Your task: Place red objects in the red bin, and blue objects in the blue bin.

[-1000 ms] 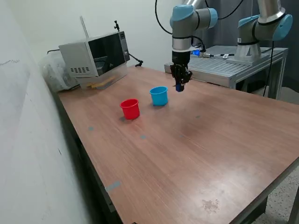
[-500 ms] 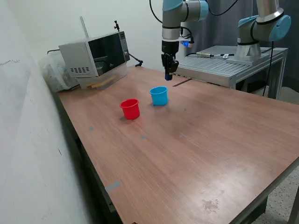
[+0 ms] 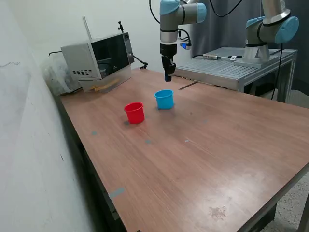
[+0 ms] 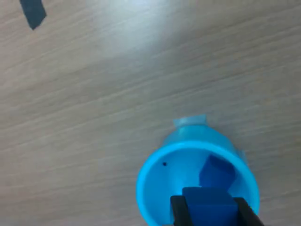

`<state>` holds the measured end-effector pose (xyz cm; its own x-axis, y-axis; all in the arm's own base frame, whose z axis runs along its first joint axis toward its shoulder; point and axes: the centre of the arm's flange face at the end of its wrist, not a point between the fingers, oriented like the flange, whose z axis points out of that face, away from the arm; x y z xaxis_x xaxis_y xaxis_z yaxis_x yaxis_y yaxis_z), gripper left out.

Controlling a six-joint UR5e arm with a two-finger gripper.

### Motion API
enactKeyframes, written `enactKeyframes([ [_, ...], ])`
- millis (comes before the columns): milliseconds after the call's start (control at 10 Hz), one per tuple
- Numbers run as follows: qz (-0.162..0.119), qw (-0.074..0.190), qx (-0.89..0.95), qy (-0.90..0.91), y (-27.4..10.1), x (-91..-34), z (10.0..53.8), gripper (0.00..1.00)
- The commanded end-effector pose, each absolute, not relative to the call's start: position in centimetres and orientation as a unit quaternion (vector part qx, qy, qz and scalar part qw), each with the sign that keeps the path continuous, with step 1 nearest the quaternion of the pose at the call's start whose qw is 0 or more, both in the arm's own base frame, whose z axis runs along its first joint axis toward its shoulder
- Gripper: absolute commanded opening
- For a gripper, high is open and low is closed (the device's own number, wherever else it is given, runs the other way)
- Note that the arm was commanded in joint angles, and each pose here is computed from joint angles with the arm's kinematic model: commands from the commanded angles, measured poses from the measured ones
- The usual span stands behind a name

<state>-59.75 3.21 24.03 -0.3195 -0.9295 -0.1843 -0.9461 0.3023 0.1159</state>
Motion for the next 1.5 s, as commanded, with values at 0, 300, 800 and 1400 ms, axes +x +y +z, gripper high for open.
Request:
enactKeyframes([
  [0,0.093,0.049,-0.582,0.806,3.2,-59.5,23.0,0.00],
  [300,0.092,0.049,-0.586,0.803,2.7,-59.5,22.8,0.00],
  [800,0.095,0.045,-0.585,0.804,2.7,-59.8,23.2,1.00],
  [1400,0.093,0.046,-0.591,0.800,2.0,-59.4,23.1,1.00],
])
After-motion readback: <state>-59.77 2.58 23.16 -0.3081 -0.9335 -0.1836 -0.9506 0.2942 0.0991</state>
